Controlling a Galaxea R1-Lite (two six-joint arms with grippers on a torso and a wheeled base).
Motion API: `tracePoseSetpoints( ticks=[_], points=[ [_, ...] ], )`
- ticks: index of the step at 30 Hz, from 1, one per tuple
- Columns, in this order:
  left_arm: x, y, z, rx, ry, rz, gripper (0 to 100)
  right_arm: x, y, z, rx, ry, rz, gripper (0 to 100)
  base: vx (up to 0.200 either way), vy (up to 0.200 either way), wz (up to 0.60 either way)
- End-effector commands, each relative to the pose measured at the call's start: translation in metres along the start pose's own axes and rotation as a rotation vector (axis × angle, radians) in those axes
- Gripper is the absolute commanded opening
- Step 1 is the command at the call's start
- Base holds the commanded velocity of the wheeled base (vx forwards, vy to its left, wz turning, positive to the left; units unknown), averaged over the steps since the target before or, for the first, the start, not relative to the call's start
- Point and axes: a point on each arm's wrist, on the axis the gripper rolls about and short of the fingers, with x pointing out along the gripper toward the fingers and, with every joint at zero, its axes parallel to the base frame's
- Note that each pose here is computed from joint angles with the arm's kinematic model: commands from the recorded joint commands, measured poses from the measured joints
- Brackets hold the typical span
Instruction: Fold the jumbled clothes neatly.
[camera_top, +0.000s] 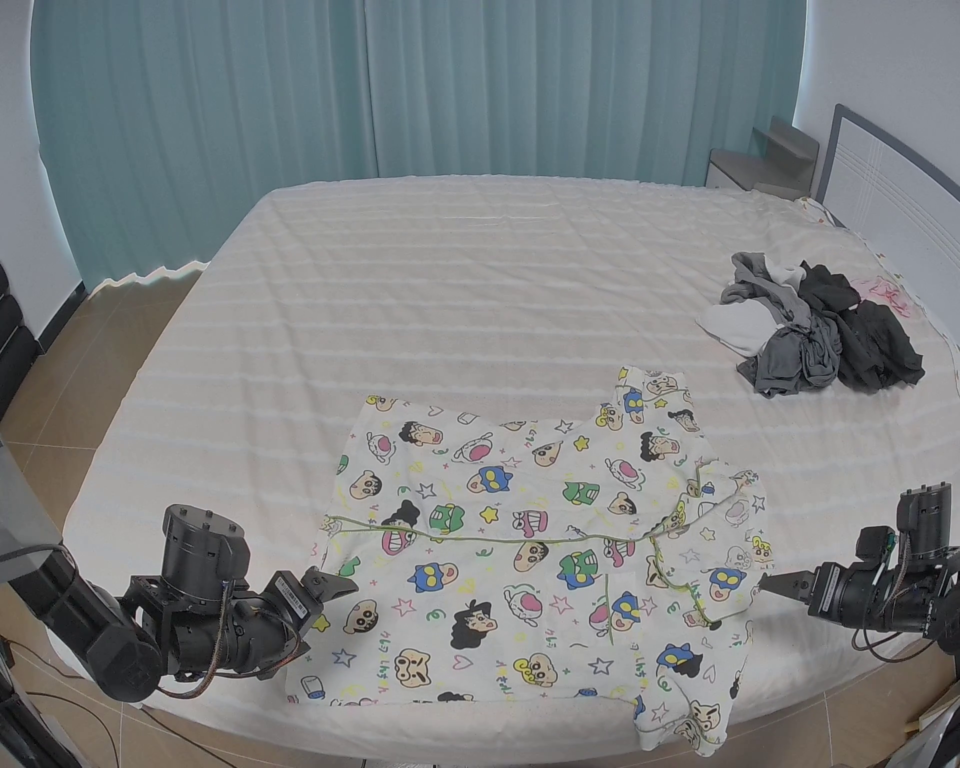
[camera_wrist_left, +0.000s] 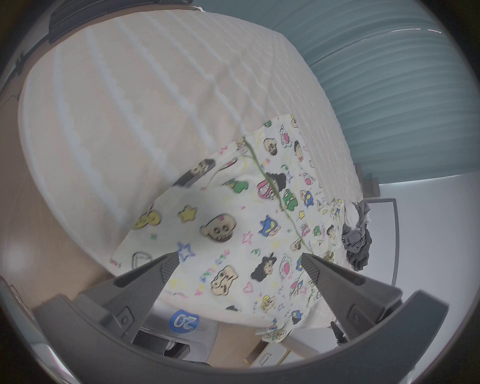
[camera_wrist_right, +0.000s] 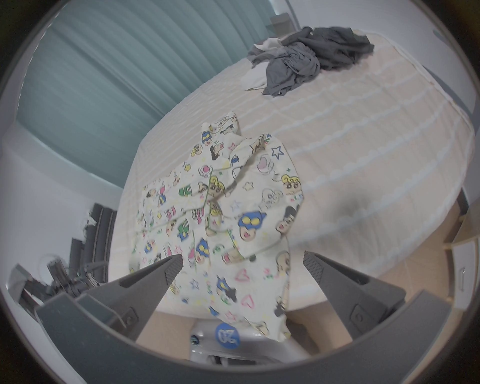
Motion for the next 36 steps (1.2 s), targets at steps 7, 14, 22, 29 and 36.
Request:
tracePoseSetpoints(
  ticks=[7, 14, 22, 29, 36],
  points=[
    [0.011, 0.01, -0.018, 0.063, 0.015, 0.096, 100, -0.005, 0.008, -0.021, -0.121, 0.041, -0.01, 100, -0.057, 0.0, 0.0],
    [0.041, 0.022, -0.026, 0.118, -0.133, 0.281, 100, -0.006, 0.009, -0.022, -0.123, 0.044, -0.006, 100, 0.0, 0.0, 0.0],
    [0.044, 0.023, -0.033, 0.178, -0.113, 0.293, 100, -0.005, 0.008, -0.023, -0.122, 0.051, -0.006, 100, 0.0, 0.0, 0.0],
    [0.059, 0.026, -0.038, 0.265, -0.148, 0.356, 100, -0.006, 0.009, -0.025, -0.128, 0.045, 0.001, 100, 0.0, 0.0, 0.0],
    [0.07, 0.027, -0.036, 0.299, -0.19, 0.394, 100, -0.006, 0.008, -0.025, -0.133, 0.032, 0.009, 100, 0.0, 0.0, 0.0]
  ],
)
